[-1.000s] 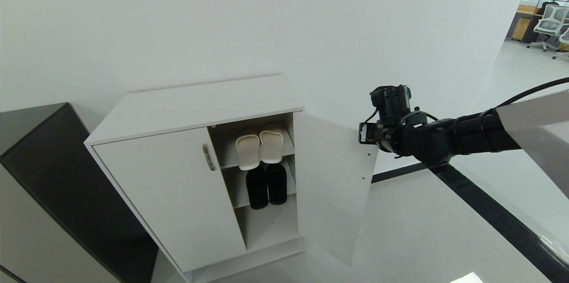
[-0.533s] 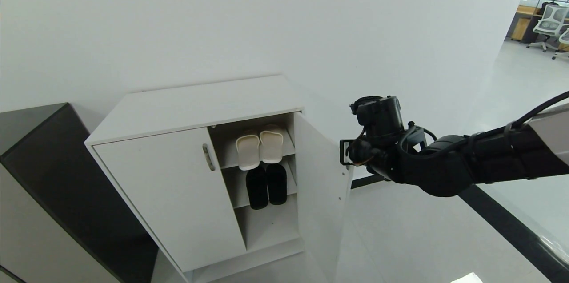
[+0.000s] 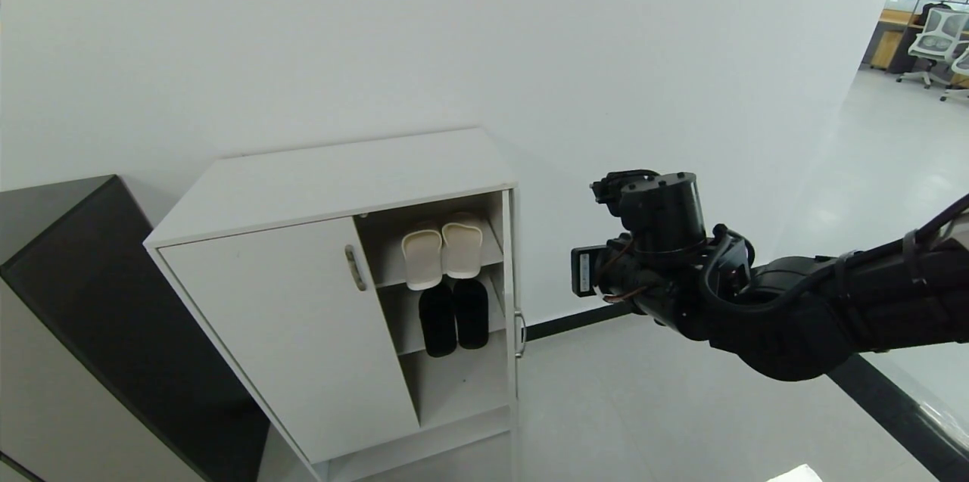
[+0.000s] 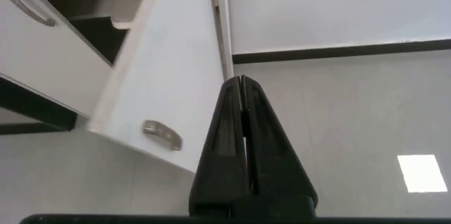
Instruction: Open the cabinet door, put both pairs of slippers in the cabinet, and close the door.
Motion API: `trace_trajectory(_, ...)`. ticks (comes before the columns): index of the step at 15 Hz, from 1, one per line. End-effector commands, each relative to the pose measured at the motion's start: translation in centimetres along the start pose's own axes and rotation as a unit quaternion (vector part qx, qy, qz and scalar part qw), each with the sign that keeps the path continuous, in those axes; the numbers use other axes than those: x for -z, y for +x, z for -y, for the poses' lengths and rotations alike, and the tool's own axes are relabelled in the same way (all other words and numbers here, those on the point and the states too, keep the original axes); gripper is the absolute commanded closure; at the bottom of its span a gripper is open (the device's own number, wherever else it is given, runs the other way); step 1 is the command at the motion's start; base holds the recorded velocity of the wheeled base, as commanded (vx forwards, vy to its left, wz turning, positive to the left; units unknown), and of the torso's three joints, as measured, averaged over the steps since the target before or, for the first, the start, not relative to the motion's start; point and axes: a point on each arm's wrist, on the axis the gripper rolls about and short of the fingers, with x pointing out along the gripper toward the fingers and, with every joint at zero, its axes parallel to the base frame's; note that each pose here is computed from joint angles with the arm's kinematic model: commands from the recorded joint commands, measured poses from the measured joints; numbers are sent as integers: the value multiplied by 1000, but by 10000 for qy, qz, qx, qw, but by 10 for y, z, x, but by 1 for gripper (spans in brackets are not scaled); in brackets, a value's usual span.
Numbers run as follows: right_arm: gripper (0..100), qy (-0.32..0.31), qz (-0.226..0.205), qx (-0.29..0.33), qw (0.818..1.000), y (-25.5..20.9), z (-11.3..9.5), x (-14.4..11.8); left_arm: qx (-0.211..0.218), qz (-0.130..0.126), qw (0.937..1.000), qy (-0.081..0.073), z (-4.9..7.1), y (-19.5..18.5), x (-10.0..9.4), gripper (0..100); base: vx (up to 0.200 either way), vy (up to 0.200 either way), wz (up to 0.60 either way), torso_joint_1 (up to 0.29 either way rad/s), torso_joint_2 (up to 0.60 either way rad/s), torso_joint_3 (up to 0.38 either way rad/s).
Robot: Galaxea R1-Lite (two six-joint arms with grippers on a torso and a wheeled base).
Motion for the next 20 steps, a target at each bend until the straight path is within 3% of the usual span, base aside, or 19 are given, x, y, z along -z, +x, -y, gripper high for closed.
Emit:
trace_trajectory(1,100,-32,-15,-2,10000,0,0,2,-1,-4,10000,0,0,0,0,100,0,0,0,0,0,0)
trace_trajectory(3,100,-63,-55,0,10000,-1,0,4,-1,-4,10000,0,0,0,0,100,0,0,0,0,0,0)
trace_trajectory(10,100,-86,-104,4,9999,0,-1,9,-1,-4,10000,8,0,0,0,100,0,0,600,3,0,3)
trace_trajectory(14,100,-145,4,-29,9999,0,1,13,-1,-4,10000,0,0,0,0,100,0,0,0,0,0,0)
trace_trajectory(18,100,-297,81,-472,9984,-3,11,19,-1,-4,10000,8,0,0,0,100,0,0,0,0,0,0)
trace_trajectory(20,100,-365,-155,-818,9959,-7,24,27,-1,-4,10000,8,0,0,0,100,0,0,0,0,0,0)
